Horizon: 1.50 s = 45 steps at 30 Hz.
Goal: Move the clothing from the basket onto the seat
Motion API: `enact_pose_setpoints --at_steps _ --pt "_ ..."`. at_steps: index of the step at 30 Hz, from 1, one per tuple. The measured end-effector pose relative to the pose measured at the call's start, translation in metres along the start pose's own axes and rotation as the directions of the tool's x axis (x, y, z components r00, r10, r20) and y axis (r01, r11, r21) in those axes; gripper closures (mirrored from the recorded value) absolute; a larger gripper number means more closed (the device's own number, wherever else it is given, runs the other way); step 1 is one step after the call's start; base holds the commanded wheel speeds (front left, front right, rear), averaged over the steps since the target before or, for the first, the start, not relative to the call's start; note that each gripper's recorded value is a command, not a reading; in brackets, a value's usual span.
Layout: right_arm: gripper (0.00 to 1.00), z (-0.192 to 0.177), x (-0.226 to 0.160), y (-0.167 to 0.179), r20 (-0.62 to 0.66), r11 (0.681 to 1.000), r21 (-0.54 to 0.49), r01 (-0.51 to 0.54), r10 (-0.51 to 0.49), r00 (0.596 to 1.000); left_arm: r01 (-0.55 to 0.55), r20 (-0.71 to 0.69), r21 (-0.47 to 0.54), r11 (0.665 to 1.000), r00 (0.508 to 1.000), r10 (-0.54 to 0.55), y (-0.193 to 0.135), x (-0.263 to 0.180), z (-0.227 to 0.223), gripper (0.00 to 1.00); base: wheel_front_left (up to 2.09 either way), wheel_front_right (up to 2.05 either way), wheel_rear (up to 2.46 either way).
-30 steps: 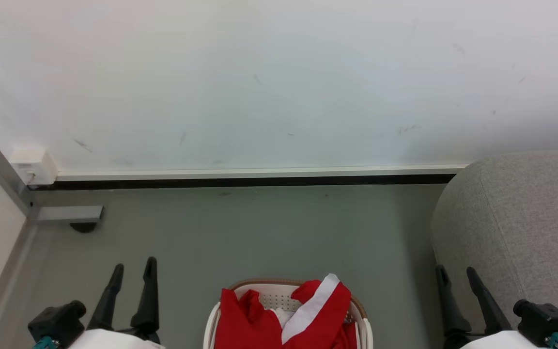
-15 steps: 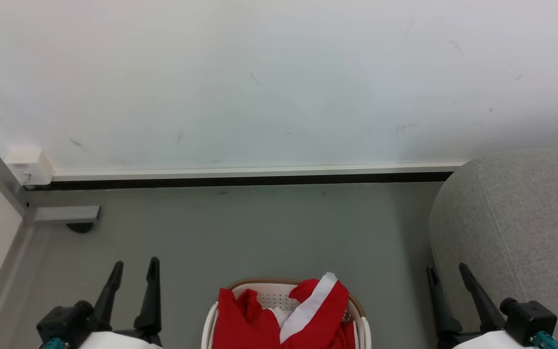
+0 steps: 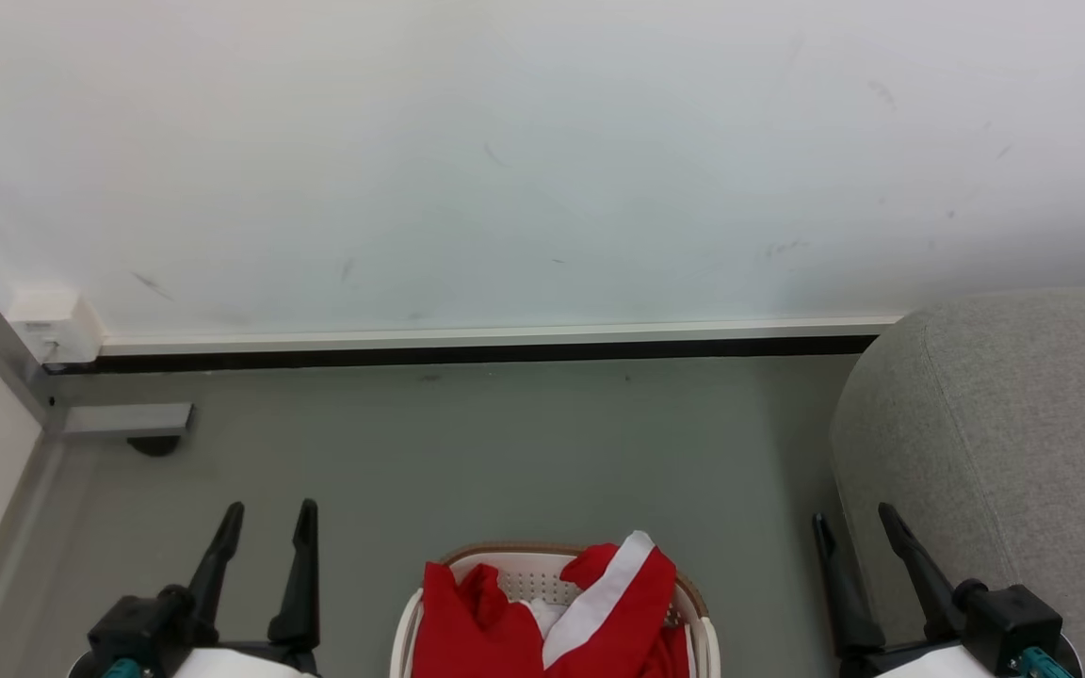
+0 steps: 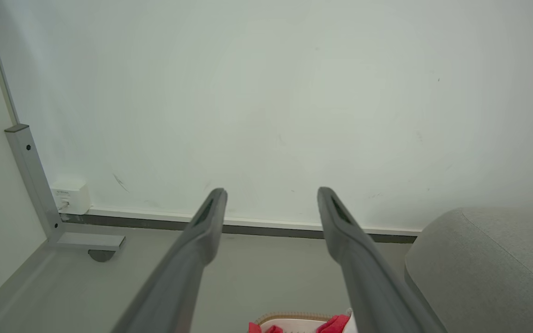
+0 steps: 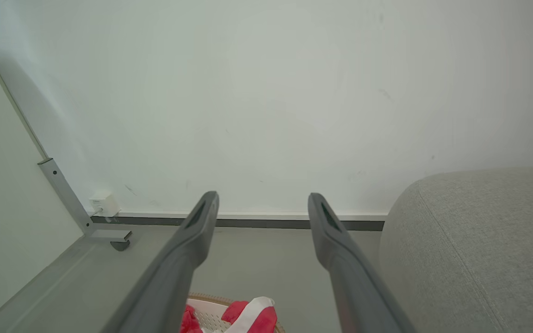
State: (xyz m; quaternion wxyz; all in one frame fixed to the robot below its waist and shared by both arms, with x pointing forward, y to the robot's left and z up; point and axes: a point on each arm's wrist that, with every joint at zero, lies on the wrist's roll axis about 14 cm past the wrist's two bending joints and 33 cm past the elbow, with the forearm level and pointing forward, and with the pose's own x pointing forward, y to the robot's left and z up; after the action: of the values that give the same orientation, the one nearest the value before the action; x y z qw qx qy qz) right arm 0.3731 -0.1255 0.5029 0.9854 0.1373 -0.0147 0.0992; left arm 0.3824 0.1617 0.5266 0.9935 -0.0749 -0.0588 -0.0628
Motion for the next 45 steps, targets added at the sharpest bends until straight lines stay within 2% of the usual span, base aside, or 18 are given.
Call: enact_pose_setpoints --at_steps 19,45 --pt "0.0 0.004 -0.001 0.012 0.022 0.994 -0.099 -0.048 0.051 0.998 0.046 0.032 0.112 0.993 0.998 -0.05 -0.01 0.0 0.006 0.0 0.0 0.0 0.0" --pt "0.0 0.008 -0.002 0.011 0.038 0.995 -0.088 -0.042 0.045 0.998 0.056 0.033 0.106 0.993 0.998 -0.06 -0.014 0.002 0.006 0.0 0.0 0.0 0.0"
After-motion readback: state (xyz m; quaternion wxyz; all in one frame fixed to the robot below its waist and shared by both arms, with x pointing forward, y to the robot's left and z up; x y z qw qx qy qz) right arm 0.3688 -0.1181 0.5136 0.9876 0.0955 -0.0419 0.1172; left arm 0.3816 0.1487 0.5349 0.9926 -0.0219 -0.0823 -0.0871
